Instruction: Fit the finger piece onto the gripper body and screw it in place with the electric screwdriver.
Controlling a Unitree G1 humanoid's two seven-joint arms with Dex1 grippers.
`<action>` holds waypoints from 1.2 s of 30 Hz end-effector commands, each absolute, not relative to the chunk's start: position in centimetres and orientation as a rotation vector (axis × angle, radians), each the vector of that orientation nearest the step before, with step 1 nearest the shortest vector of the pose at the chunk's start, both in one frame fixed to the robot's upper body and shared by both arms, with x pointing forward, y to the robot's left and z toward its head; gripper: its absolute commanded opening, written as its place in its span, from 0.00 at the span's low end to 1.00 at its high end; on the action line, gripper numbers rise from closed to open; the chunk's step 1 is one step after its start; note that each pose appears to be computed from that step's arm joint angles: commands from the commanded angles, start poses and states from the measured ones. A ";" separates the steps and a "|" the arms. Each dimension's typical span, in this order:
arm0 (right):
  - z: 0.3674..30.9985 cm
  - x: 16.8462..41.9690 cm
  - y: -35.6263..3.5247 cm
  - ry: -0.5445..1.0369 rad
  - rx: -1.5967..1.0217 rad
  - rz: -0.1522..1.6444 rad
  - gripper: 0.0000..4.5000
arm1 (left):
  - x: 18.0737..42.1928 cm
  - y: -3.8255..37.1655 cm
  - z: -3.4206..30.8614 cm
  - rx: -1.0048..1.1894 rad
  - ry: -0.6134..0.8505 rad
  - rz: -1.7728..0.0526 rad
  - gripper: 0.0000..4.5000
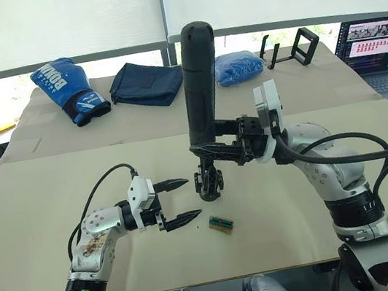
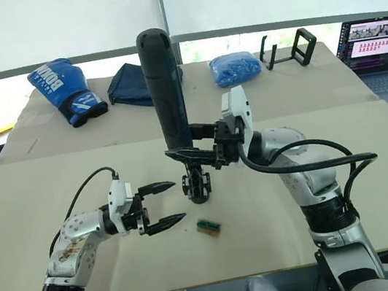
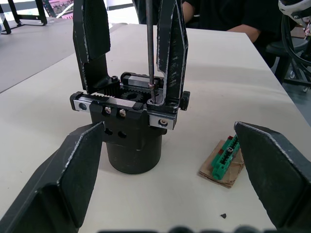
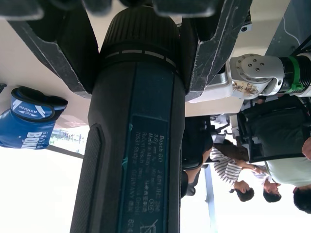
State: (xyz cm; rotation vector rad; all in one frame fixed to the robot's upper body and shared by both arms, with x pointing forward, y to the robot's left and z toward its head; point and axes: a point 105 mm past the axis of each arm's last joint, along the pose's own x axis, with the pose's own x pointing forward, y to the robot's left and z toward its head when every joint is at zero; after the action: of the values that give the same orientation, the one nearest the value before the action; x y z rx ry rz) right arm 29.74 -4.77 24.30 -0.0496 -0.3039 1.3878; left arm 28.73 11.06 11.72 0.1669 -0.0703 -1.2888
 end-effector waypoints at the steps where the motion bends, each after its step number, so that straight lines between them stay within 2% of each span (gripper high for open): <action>1: 25.8 29.0 -4.9 -0.394 -0.077 1.389 0.43 | 28.6 10.8 12.1 0.175 -0.096 -1.297 1.00; 18: 25.6 29.0 -4.8 -0.394 -0.085 1.390 0.43 | 28.6 10.6 12.1 0.171 -0.097 -1.296 1.00; 28: 25.3 28.9 -4.4 -0.386 -0.088 1.404 0.43 | 29.7 10.0 10.3 0.228 -0.007 -1.224 1.00; 36: 25.2 28.8 -4.3 -0.383 -0.090 1.405 0.43 | 30.9 9.0 9.4 0.261 0.012 -1.193 1.00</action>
State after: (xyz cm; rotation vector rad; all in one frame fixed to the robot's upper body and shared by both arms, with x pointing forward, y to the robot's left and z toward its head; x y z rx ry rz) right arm 29.76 -4.47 23.69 -0.0609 -0.2920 1.3860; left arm 30.70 9.47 8.88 0.2355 0.0430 -1.1874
